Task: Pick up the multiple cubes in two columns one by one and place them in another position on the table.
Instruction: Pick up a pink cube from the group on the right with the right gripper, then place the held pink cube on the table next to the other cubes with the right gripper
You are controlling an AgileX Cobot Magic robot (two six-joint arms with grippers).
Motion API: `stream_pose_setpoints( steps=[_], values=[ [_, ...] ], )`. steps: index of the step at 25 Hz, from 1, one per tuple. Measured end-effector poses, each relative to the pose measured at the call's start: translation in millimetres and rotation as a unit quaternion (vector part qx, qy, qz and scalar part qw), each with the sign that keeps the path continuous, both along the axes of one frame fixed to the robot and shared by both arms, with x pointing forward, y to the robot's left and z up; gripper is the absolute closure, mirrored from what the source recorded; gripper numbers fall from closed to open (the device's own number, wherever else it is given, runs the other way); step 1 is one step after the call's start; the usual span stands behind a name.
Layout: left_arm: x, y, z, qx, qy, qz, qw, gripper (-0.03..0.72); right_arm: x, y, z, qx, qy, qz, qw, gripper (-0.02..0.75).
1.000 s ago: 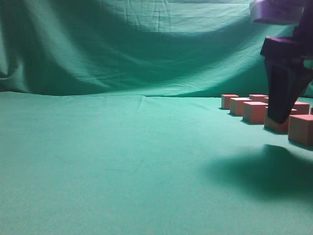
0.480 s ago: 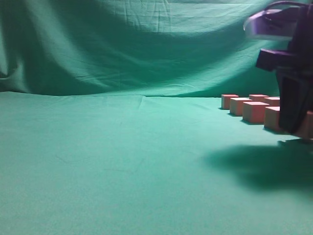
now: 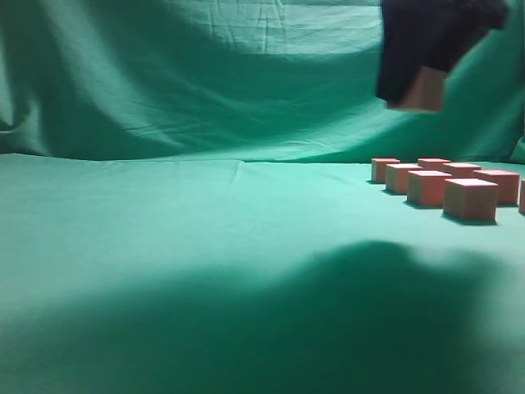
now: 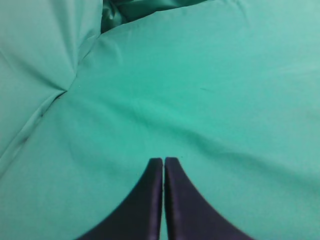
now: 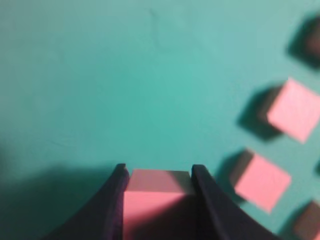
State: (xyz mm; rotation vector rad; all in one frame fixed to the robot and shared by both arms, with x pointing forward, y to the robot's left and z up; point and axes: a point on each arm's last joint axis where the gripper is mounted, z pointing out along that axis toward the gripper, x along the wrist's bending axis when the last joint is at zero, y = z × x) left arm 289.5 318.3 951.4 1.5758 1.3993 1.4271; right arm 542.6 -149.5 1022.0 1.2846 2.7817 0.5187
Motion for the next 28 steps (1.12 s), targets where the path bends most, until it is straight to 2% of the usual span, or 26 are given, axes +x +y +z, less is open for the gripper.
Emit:
stream_pose_setpoints(
  steps=[4,11,17,24,28],
  values=[
    [0.0,0.0,0.0,0.000,0.000,0.000,1.000,0.688,14.0,31.8,1.8,-0.005,-0.021,0.055,0.998,0.491],
    [0.0,0.0,0.0,0.000,0.000,0.000,1.000,0.688,55.9,66.1,-33.7,-0.050,-0.010,0.096,0.994,0.491],
    [0.0,0.0,0.0,0.000,0.000,0.000,1.000,0.688,80.7,77.6,-54.2,-0.067,-0.005,0.103,0.992,0.491],
    [0.0,0.0,0.0,0.000,0.000,0.000,1.000,0.688,87.1,78.3,-75.1,-0.088,0.004,0.110,0.990,0.491],
    [0.0,0.0,0.0,0.000,0.000,0.000,1.000,0.688,88.0,78.0,-76.5,-0.093,0.004,0.111,0.989,0.491]
  ],
)
